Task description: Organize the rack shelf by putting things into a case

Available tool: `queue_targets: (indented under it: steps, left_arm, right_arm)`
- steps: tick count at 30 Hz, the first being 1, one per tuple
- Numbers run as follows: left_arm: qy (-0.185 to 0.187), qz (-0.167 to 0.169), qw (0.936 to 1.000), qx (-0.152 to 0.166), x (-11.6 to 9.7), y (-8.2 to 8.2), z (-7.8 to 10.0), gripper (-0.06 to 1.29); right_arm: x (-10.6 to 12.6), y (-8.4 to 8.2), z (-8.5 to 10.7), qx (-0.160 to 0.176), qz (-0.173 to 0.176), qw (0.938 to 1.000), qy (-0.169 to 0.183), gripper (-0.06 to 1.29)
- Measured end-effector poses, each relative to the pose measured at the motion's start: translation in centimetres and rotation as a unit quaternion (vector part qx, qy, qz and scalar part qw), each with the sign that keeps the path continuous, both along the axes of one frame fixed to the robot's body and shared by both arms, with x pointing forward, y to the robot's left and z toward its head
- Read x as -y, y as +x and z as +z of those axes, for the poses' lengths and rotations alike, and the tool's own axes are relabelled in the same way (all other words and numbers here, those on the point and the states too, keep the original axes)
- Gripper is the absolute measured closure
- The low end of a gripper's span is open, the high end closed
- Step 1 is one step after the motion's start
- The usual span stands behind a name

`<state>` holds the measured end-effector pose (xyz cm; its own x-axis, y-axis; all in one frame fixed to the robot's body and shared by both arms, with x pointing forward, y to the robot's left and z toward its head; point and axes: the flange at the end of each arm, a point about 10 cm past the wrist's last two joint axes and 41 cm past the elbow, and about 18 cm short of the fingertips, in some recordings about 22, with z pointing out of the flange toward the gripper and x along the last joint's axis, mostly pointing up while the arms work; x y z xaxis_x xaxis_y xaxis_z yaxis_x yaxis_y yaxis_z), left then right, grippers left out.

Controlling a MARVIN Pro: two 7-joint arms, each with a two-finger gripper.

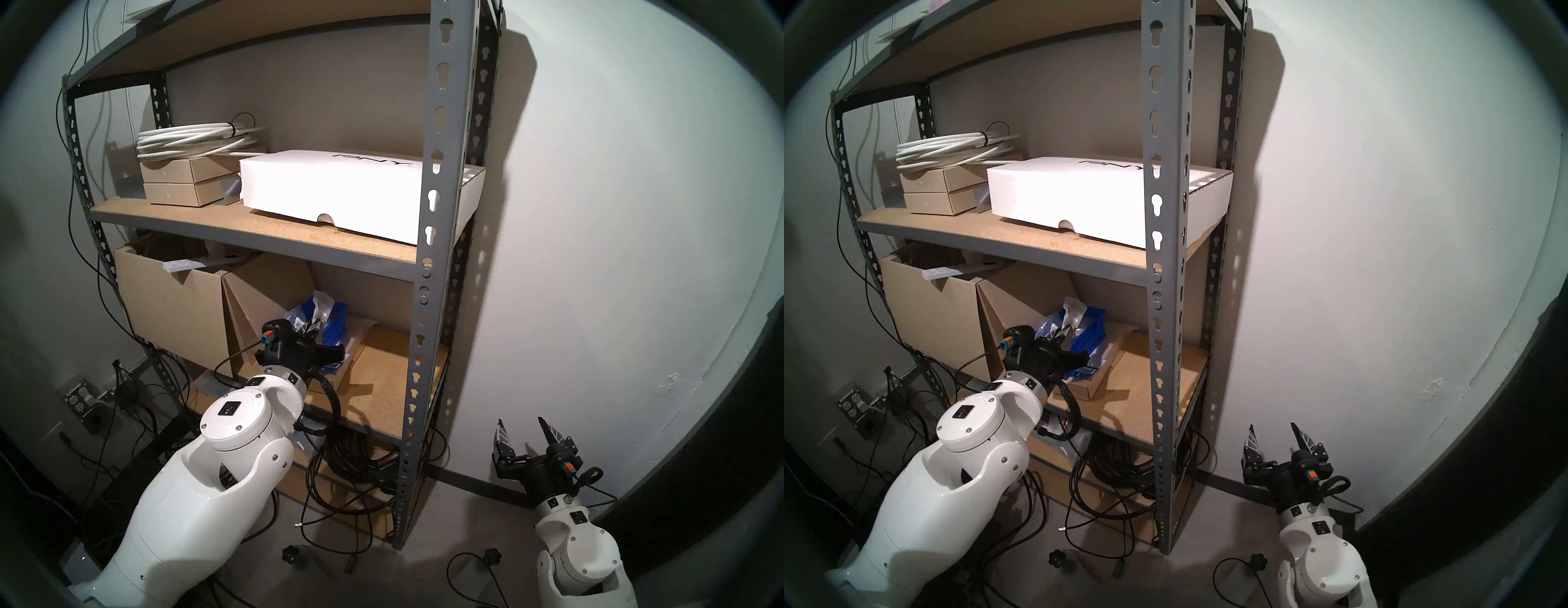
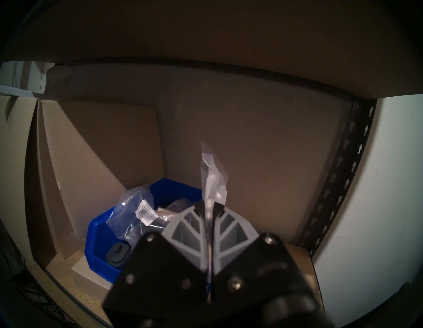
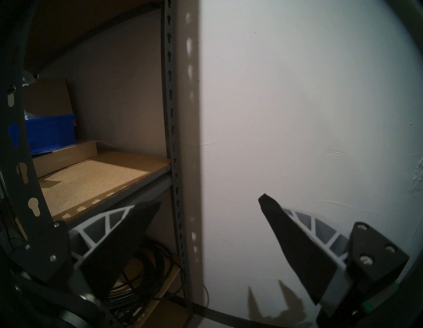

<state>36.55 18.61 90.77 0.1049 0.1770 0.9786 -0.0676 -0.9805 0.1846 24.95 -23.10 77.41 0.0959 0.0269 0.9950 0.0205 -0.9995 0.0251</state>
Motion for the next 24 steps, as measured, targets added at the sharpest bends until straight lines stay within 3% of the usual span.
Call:
queue_targets:
  steps: [11,24]
  left_arm:
    - [0.021,0.015,0.9994,-0.021,-2.2,1.8,-2.3,1.22]
    - [0.022,0.033,0.9990,-0.021,-3.3,4.2,-2.8,1.22]
  right_arm:
    - [0.0,0.0,0.0,0.000,0.000,1.0000,0.000,-0.02]
    - [0.0,0.0,0.0,0.000,0.000,1.0000,0.000,-0.02]
